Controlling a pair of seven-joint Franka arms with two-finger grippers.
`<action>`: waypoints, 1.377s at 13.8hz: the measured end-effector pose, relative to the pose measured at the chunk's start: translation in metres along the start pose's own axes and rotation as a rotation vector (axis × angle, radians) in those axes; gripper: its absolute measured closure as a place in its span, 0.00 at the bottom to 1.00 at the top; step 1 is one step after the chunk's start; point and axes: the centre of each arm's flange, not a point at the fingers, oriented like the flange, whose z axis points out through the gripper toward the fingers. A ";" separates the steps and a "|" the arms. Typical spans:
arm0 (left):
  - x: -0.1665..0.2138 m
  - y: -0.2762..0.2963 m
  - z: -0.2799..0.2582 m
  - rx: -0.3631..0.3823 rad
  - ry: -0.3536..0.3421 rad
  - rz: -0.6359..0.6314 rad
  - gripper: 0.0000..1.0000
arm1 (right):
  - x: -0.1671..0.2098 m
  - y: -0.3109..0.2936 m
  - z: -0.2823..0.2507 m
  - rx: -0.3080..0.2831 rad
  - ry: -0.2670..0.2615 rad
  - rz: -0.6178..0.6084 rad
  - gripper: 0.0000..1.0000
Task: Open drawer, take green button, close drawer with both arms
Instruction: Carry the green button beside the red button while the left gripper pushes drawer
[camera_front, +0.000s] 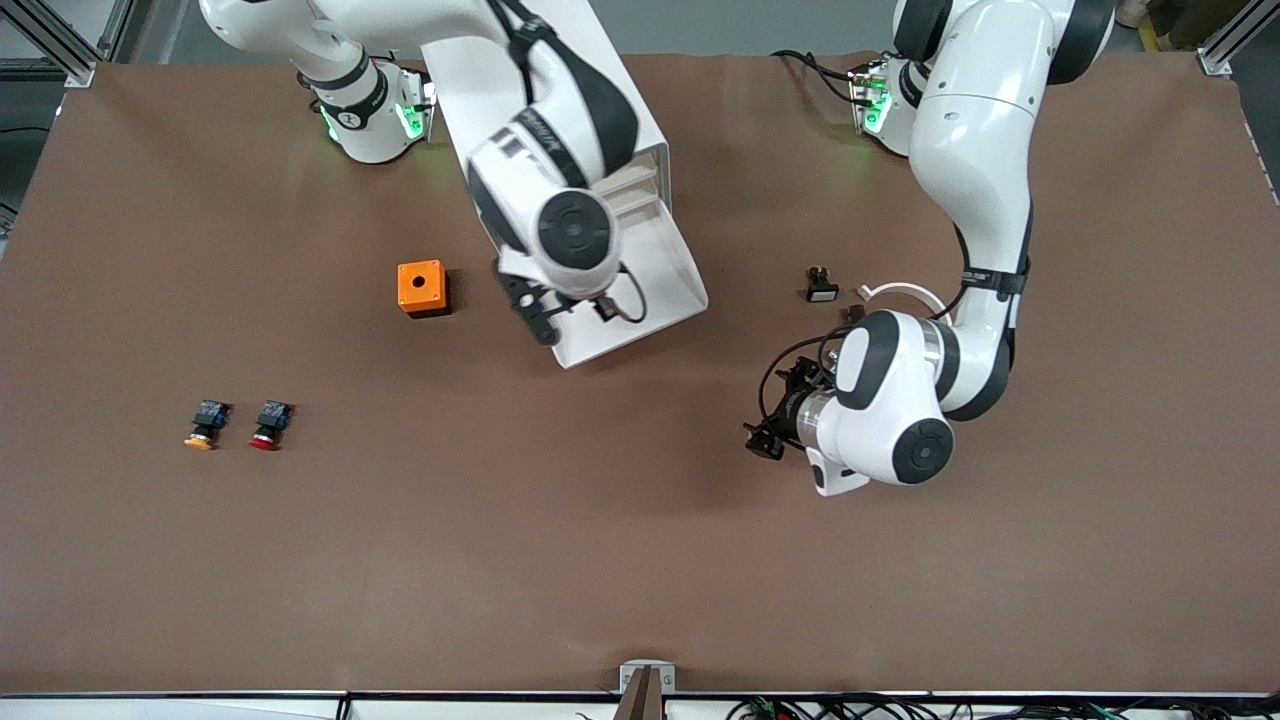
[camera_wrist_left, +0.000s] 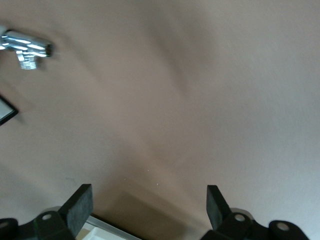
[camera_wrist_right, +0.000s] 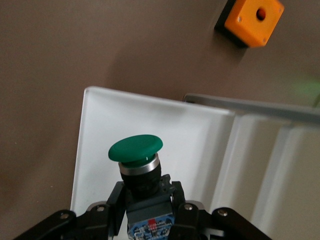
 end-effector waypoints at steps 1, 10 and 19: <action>-0.010 0.003 0.005 -0.002 0.006 0.085 0.00 | 0.031 0.016 -0.020 -0.010 -0.018 -0.083 0.59; -0.116 0.030 0.078 -0.059 0.109 0.417 0.00 | 0.295 0.112 -0.039 0.073 0.005 -0.620 0.59; -0.187 0.016 0.147 0.049 0.146 0.532 0.00 | 0.389 0.113 0.068 0.105 0.124 -0.643 0.59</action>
